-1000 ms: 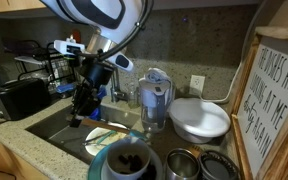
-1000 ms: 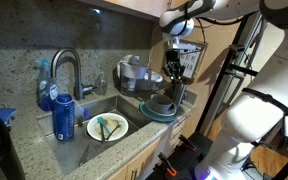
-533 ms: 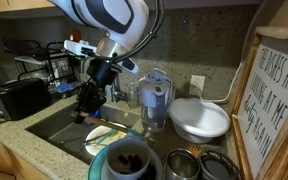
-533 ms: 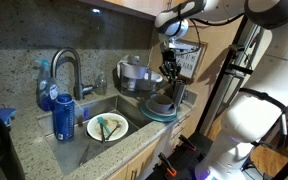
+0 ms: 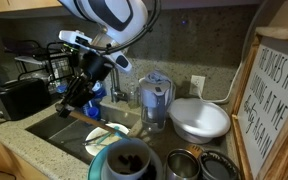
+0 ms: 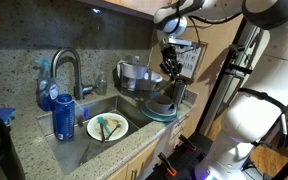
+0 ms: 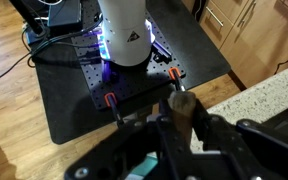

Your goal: Remove the spatula from the sink, use it to mix inside the ceramic bowl, and then put the spatula back in the sink

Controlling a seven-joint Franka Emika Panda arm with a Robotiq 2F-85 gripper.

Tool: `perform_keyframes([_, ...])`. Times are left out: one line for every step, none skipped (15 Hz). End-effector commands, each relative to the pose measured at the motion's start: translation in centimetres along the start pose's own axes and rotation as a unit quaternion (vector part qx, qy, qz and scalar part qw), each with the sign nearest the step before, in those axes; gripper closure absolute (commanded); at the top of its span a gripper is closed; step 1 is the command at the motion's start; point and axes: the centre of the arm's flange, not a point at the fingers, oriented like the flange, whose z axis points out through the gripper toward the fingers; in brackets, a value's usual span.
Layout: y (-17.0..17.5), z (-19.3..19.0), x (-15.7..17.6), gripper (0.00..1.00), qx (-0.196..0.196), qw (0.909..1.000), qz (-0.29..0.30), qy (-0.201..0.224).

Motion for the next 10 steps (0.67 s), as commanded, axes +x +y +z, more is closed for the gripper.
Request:
perform_keyframes([-0.2, 0.0, -1.4, 0.89, 0.008, 0.9997, 0.009, -0.021])
perform_keyframes([-0.2, 0.1, -1.6, 0.89, 0.009, 0.9996, 0.009, -0.024])
perform_keyframes([-0.1, 0.3, -1.7, 0.89, 0.010, 0.9995, 0.008, -0.029])
perform_keyframes([0.0, 0.6, -1.7, 0.89, 0.010, 0.9994, 0.008, -0.033])
perform_keyframes([0.2, 1.1, -1.7, 0.89, 0.012, 0.9993, 0.006, -0.036])
perform_keyframes([0.4, 1.5, -1.6, 0.89, 0.014, 0.9992, 0.005, -0.038])
perform_keyframes([0.6, 1.9, -1.5, 0.89, 0.014, 0.9991, 0.006, -0.040])
perform_keyframes([0.7, 2.1, -1.4, 0.89, 0.015, 0.9989, 0.006, -0.043])
perform_keyframes([1.0, 2.5, -1.3, 0.89, 0.016, 0.9988, 0.007, -0.047])
perform_keyframes([1.2, 2.8, -1.3, 0.89, 0.017, 0.9986, 0.007, -0.050])
